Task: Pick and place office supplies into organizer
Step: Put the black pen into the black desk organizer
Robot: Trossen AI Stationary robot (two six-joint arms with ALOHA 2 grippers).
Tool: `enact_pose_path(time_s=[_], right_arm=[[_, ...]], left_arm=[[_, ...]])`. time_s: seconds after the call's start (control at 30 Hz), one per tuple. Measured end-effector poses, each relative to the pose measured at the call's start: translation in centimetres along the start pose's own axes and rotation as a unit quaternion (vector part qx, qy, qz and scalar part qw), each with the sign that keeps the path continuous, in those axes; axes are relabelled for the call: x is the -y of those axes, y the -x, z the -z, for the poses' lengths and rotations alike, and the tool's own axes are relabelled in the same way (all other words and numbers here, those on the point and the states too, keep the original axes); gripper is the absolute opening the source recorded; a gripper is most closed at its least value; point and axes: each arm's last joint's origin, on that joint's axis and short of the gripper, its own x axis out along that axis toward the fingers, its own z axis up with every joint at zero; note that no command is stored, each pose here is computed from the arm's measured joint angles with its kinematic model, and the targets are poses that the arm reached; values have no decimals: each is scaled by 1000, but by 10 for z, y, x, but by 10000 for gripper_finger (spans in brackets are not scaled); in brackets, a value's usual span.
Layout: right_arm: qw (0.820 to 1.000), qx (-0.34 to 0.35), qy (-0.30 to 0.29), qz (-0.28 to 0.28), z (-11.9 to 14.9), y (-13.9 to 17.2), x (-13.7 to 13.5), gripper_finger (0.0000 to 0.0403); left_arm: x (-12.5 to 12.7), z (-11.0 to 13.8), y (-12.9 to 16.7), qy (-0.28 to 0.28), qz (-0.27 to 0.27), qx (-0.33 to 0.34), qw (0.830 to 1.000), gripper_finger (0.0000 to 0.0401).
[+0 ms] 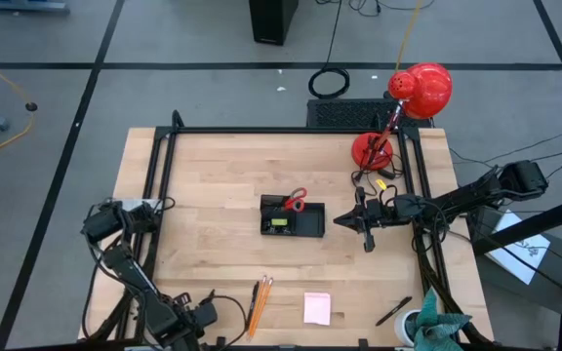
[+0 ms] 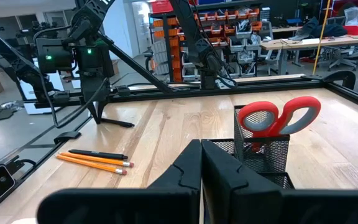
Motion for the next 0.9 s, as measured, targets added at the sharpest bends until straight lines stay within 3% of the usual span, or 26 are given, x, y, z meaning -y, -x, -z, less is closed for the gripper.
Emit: enact_pose_path(time_s=[0.13, 0.4, 0.67, 0.9], right_arm=[[1000, 0, 0, 0, 0, 0, 0, 4], [1000, 0, 0, 0, 0, 0, 0, 4], [1000, -1, 0, 0, 0, 0, 0, 4], [1000, 0, 0, 0, 0, 0, 0, 4]], left_arm=[[-5, -1, 8, 10, -8, 12, 1000, 7], [-28, -2, 13, 37, -121, 30, 991, 4], [-26, -11, 15, 29, -105, 33, 993, 3], [-17, -23, 31, -26, -93, 58, 994, 3]])
